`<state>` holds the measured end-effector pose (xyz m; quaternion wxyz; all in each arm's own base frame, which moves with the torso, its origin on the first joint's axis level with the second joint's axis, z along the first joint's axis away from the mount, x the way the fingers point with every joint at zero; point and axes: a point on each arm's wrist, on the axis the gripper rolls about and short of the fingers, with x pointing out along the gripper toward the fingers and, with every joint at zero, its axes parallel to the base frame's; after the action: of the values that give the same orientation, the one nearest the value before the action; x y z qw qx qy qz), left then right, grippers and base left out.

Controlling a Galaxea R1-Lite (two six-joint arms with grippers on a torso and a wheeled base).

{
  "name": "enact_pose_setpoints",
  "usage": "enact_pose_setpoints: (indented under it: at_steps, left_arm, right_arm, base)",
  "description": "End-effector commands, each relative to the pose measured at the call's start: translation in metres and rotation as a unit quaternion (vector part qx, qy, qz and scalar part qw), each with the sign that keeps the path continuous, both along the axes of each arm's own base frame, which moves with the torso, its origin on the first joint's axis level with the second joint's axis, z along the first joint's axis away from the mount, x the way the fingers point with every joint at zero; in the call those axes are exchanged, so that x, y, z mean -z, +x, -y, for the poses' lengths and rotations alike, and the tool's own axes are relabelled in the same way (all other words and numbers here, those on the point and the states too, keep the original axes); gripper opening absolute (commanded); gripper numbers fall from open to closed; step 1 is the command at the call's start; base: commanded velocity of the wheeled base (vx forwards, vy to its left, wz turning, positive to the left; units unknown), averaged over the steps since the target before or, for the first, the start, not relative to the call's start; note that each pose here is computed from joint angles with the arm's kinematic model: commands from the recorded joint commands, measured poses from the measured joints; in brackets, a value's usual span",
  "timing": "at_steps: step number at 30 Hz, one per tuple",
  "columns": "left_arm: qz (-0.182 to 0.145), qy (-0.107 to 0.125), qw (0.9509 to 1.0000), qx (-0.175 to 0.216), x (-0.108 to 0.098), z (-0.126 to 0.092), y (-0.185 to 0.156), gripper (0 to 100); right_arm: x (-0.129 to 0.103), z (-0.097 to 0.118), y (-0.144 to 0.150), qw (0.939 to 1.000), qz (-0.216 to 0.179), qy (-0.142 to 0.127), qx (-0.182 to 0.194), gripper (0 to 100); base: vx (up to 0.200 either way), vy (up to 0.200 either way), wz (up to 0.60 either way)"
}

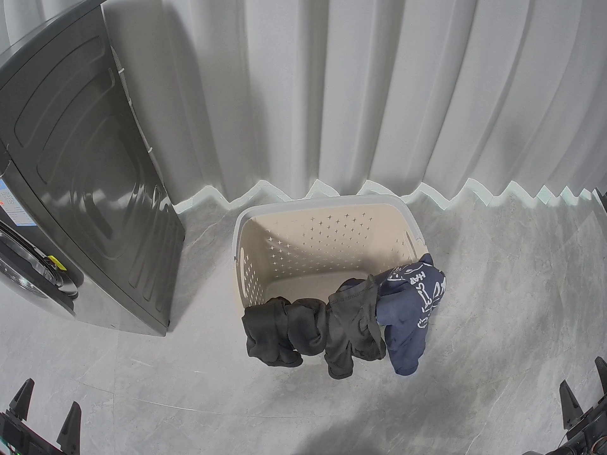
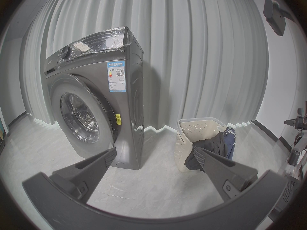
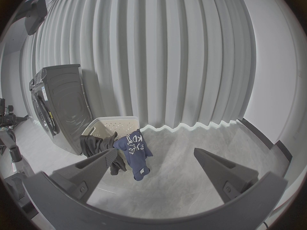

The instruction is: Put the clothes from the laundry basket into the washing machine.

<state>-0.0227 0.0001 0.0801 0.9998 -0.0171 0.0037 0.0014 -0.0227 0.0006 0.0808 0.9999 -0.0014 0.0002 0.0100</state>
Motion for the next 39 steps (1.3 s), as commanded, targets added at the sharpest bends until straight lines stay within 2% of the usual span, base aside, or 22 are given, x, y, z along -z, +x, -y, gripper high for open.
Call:
enact_pose_setpoints:
  at_steps: [1,9,17,21,30,36,39]
  left_arm:
    - [0.001,-0.001,1.0,0.0,0.0045,0.0,-0.0002,100]
    - [0.001,-0.001,1.0,0.0,0.0045,0.0,-0.0002,100]
    - [0.001,-0.001,1.0,0.0,0.0045,0.0,-0.0002,100]
    - [0.001,-0.001,1.0,0.0,0.0045,0.0,-0.0002,100]
    - [0.001,-0.001,1.0,0.0,0.0045,0.0,-0.0002,100]
    - [0.001,-0.001,1.0,0.0,0.0045,0.0,-0.0002,100]
    - [0.001,-0.001,1.0,0.0,0.0045,0.0,-0.0002,100]
  right_arm:
    - [0.0053,0.0,-0.0001,1.0,0.0,0.0,0.0,100]
    - [0.0053,0.0,-0.0001,1.0,0.0,0.0,0.0,100]
    - [0.0053,0.0,-0.0001,1.0,0.0,0.0,0.0,100]
    - [0.0053,0.0,-0.0001,1.0,0.0,0.0,0.0,100]
    - [0.0053,0.0,-0.0001,1.0,0.0,0.0,0.0,100]
    - [0.0053,0.0,-0.0001,1.0,0.0,0.0,0.0,100]
    - [0.0053,0.0,-0.0001,1.0,0.0,0.0,0.0,100]
  base:
    - [0.2,0.0,0.0]
    - [0.2,0.0,0.0]
    - [0.0,0.0,0.0]
    - [0.2,0.0,0.0]
    - [0.0,0.0,0.0]
    - [0.2,0.0,0.0]
    - [0.0,0.0,0.0]
